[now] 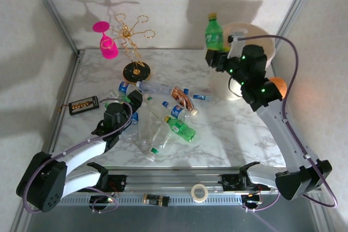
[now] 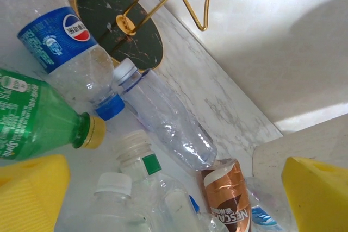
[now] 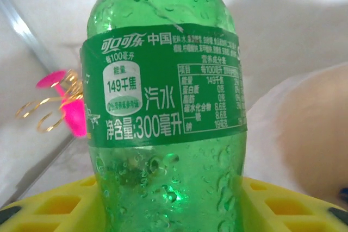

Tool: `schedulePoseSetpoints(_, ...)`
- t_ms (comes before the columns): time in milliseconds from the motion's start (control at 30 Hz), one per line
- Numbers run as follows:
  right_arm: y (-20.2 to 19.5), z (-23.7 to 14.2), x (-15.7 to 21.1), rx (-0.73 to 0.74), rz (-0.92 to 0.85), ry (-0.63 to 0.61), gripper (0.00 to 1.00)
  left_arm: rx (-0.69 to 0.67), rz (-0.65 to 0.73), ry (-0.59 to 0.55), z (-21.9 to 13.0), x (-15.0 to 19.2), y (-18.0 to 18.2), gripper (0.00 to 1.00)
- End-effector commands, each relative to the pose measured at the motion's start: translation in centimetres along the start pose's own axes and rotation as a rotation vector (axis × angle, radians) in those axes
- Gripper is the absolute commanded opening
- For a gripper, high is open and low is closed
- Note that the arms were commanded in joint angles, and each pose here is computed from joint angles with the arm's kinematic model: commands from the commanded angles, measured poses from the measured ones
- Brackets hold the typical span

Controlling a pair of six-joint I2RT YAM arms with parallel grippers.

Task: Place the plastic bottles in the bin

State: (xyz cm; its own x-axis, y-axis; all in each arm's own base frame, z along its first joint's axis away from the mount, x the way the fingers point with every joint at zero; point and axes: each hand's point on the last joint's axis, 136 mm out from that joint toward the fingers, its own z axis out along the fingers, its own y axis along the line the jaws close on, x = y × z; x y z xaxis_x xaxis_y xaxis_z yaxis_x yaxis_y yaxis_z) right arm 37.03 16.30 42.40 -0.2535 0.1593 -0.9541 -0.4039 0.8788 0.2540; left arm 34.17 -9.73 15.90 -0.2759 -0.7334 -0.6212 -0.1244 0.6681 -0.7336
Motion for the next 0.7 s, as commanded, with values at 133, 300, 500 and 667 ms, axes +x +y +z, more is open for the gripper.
schedulePoseSetpoints(133,-6.4,0.3,-5.1,0.203,-0.029,-0.093,0.39,-0.023,-0.005,-0.038,-1.1,-1.0,1.2,1.00)
schedulePoseSetpoints(300,-10.7,1.7,-4.7,0.382,-0.064,-0.063,0.39,-0.047,-0.010,-0.062,-1.6,-1.6,2.0,1.00)
schedulePoseSetpoints(500,-13.6,3.7,-1.9,0.474,-0.080,0.035,0.40,-0.055,-0.017,-0.079,-2.0,-2.1,2.3,1.00)
schedulePoseSetpoints(667,-15.2,4.6,0.4,0.504,-0.066,0.102,0.42,-0.056,-0.018,-0.083,-2.1,-2.3,2.3,1.00)
